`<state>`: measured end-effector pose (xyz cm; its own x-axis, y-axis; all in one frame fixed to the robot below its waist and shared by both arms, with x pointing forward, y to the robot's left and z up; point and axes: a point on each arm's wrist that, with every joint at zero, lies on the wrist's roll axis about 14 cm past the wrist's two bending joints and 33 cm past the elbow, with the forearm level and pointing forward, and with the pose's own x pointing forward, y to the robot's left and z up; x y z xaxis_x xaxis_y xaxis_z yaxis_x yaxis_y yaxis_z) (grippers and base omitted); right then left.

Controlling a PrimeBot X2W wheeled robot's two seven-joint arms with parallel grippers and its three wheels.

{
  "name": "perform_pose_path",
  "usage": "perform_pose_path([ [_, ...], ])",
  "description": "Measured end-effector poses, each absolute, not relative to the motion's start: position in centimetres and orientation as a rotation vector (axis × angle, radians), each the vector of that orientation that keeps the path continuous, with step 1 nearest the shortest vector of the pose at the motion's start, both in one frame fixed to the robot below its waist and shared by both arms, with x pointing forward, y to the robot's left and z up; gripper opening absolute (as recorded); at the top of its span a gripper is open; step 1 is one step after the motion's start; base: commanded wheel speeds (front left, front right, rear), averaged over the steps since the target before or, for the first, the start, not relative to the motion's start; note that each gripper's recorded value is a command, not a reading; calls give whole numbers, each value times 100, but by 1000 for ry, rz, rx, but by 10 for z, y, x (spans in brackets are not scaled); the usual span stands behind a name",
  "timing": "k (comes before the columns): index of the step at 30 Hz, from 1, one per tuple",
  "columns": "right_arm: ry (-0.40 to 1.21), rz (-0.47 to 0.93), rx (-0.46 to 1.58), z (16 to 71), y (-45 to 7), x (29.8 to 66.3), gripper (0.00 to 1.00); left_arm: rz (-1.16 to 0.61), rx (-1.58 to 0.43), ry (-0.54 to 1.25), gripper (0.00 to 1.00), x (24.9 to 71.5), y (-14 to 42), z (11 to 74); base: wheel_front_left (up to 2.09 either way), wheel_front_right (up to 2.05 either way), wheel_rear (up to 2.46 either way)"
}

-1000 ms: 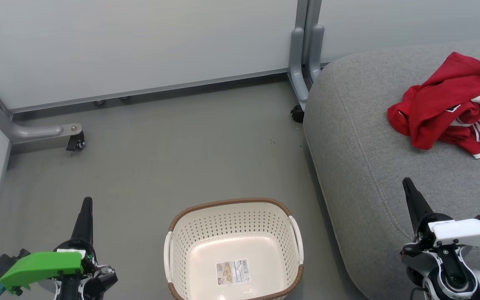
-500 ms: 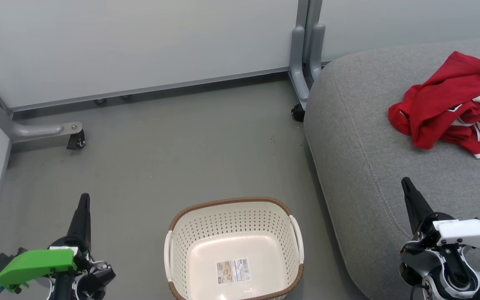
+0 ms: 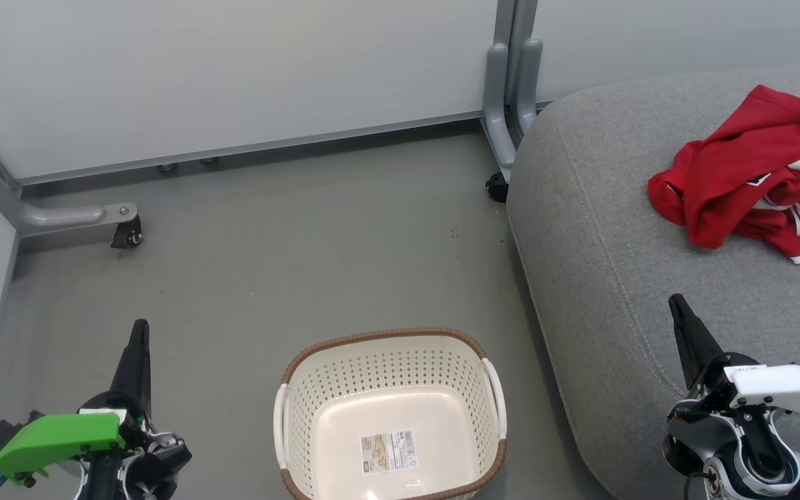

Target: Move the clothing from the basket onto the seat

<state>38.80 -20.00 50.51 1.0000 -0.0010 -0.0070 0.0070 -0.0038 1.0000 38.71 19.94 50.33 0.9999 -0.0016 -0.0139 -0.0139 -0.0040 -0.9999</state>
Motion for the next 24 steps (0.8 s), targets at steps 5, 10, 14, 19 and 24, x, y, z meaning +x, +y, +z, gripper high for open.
perform_pose_path([
  [5,4,-7,1575,505,-200,388,0,10,-1575,12,0,387,199,503,0,0,0],
  [10,5,-6,1575,505,-200,388,0,8,-1576,12,0,387,199,504,0,0,0],
  [14,5,-6,1575,505,-200,388,0,7,-1577,11,0,388,199,504,0,0,0],
  [19,5,-6,1575,505,-200,388,0,8,-1577,10,0,388,199,504,0,0,0],
  [24,6,-5,1576,505,-200,388,0,8,-1578,10,0,388,199,504,0,0,0],
])
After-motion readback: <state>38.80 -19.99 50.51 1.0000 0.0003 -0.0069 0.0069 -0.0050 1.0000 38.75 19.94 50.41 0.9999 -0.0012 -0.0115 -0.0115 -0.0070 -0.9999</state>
